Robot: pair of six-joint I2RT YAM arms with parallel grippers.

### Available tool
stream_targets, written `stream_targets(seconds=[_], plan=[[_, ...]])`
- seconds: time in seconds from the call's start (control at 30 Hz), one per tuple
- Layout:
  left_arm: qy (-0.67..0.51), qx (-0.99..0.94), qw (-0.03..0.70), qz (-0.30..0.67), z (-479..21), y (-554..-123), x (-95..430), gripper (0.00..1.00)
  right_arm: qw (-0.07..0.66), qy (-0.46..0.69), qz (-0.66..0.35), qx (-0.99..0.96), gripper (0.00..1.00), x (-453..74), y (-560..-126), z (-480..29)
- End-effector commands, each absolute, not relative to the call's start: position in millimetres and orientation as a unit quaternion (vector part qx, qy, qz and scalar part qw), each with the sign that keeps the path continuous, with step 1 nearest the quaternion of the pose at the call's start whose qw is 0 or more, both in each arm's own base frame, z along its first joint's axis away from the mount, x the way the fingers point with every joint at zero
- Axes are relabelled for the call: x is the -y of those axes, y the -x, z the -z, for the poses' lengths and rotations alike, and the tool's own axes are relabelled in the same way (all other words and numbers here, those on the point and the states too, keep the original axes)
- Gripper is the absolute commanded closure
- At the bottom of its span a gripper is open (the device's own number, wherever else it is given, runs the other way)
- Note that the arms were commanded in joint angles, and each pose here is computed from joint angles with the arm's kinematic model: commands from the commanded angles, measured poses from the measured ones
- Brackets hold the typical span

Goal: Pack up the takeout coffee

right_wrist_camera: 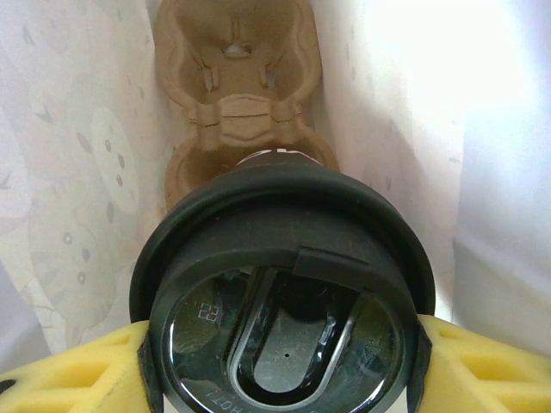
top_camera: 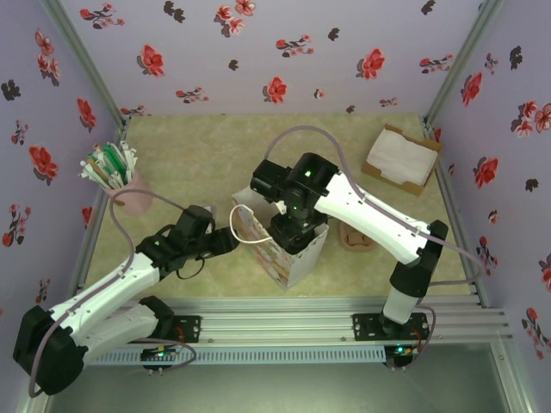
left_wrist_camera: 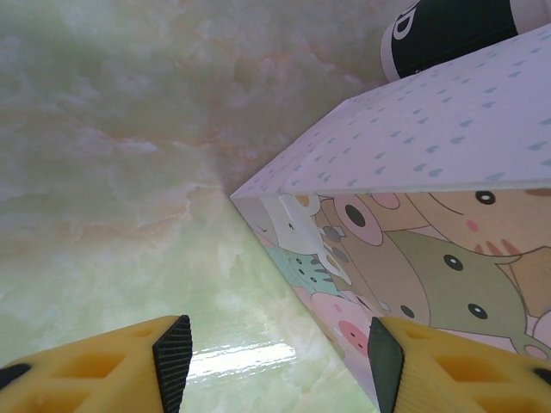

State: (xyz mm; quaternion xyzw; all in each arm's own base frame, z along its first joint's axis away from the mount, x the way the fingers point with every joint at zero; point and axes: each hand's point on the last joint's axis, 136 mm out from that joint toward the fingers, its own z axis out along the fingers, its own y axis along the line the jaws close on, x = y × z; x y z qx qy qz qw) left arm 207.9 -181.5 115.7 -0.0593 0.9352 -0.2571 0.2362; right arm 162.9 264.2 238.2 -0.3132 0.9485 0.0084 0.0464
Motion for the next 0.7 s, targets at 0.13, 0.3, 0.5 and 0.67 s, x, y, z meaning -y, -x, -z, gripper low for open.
stream_targets(seconds=[0.13, 0.3, 0.5, 0.67], plan=[[0.069, -0.936, 0.24, 0.248, -113, -207, 177, 0.41, 0.039, 0.31, 0.016, -0.95, 0.35, -259, -159, -236], [0.069, -0.936, 0.239, 0.247, -112, -207, 176, 0.41, 0.029, 0.306, 0.027, -0.951, 0.35, -259, -160, -222], [0.07, -0.937, 0.239, 0.247, -112, -206, 175, 0.41, 0.029, 0.304, 0.03, -0.952, 0.35, -265, -163, -216], [0.071, -0.937, 0.239, 0.246, -111, -206, 175, 0.41, 0.032, 0.302, 0.032, -0.952, 0.35, -266, -165, -214]])
